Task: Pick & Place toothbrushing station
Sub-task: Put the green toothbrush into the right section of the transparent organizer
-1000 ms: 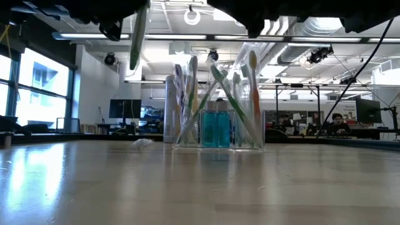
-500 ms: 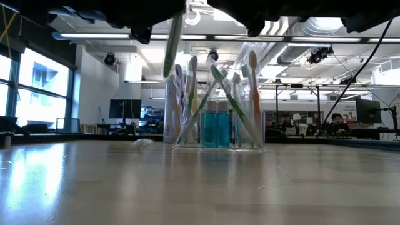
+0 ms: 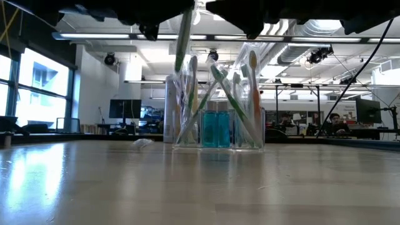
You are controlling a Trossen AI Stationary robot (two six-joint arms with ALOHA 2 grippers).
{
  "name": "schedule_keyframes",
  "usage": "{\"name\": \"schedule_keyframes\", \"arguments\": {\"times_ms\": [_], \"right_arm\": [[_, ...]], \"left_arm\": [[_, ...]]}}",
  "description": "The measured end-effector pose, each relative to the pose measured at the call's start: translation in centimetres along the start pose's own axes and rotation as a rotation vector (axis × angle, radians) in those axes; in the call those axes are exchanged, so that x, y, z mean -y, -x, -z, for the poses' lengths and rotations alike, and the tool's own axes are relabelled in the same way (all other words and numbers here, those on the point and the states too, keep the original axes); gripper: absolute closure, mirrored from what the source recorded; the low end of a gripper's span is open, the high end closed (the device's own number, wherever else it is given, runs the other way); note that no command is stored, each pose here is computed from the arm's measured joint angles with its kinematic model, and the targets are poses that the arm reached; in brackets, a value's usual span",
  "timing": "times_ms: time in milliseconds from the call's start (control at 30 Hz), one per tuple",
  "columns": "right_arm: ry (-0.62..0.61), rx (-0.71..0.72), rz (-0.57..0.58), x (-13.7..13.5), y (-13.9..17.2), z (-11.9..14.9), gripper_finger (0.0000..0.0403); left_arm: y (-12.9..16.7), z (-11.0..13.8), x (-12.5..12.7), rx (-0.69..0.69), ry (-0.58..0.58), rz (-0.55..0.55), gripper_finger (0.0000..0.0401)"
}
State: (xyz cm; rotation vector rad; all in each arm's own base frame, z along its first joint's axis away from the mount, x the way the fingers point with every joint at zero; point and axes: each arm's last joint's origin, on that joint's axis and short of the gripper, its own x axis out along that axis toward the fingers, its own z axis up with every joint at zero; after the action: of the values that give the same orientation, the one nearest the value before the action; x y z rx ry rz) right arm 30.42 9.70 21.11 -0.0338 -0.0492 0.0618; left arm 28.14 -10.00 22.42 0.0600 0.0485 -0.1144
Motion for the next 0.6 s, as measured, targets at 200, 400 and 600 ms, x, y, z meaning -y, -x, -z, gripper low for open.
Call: {"name": "schedule_keyframes", "arguments": {"times_ms": [200, 400, 600], "right_arm": [[-0.035, -0.005, -0.025, 0.4, -0.1, 0.1, 0.0143], [-0.025, -0.016, -0.049, 0.4, -0.1, 0.2, 0.0144], [-0.02, -0.037, -0.05, 0.4, -0.1, 0.4, 0.0144]], "left_arm": [[-1.3, 0.8, -0.2, -0.038, -0.019, 0.012, 0.0396], [-2.1, 1.3, -1.5, -0.049, -0.007, -0.028, 0.0396], [-2.2, 1.0, -1.9, -0.016, 0.024, -0.015, 0.0396]]}}
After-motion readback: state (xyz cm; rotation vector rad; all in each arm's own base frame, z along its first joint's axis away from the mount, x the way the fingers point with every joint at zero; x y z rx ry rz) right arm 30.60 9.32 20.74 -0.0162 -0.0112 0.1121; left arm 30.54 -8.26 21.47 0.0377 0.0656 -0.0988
